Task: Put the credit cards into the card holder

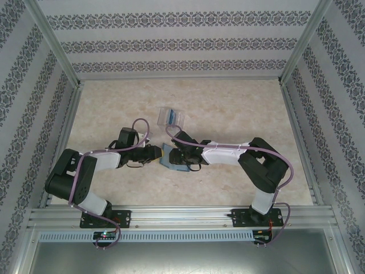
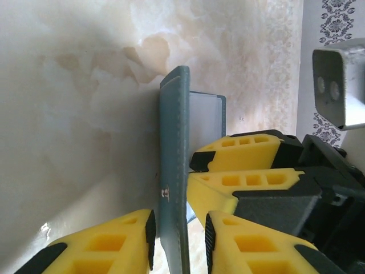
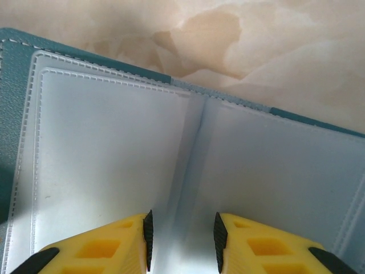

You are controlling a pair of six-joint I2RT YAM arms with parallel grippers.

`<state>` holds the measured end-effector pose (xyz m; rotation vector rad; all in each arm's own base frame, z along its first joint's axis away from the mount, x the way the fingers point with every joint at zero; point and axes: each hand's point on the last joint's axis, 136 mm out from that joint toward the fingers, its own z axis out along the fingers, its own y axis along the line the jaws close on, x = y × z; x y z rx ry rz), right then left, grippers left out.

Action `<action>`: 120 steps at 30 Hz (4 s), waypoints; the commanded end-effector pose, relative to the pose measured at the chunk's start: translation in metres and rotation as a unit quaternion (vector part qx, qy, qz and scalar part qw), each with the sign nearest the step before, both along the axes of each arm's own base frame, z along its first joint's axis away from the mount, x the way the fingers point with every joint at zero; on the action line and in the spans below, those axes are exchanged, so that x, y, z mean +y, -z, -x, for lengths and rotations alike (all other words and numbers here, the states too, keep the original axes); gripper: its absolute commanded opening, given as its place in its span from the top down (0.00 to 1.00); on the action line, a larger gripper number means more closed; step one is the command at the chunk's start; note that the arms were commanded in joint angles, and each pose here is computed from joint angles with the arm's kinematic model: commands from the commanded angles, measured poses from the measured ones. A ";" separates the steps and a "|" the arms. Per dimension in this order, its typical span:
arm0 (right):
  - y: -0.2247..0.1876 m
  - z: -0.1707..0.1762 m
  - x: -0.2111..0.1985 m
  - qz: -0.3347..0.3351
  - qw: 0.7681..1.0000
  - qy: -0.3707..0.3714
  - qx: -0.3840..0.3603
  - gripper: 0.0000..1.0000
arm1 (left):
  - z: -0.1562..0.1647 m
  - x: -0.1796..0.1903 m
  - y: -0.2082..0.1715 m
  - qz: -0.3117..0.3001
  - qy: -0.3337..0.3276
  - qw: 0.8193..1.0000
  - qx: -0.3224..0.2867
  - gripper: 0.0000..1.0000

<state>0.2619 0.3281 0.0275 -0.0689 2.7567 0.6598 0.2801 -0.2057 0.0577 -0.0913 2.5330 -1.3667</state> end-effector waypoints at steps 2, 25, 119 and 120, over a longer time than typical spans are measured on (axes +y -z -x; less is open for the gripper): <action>0.008 0.002 -0.005 0.008 1.000 -0.007 0.010 0.65 | -0.007 -0.007 -0.007 0.009 0.014 1.000 -0.020 0.78; -0.044 0.018 -0.002 -0.070 0.995 -0.050 -0.046 0.50 | -0.015 0.023 -0.027 -0.094 -0.090 0.991 -0.011 1.00; -0.082 -0.014 -0.047 0.155 0.923 -0.147 -0.320 0.20 | 0.004 0.008 -0.004 -0.074 -0.039 0.996 0.028 1.00; -0.085 -0.008 -0.044 0.134 0.929 -0.148 -0.312 0.20 | 0.004 0.008 -0.003 -0.074 -0.041 0.996 0.029 1.00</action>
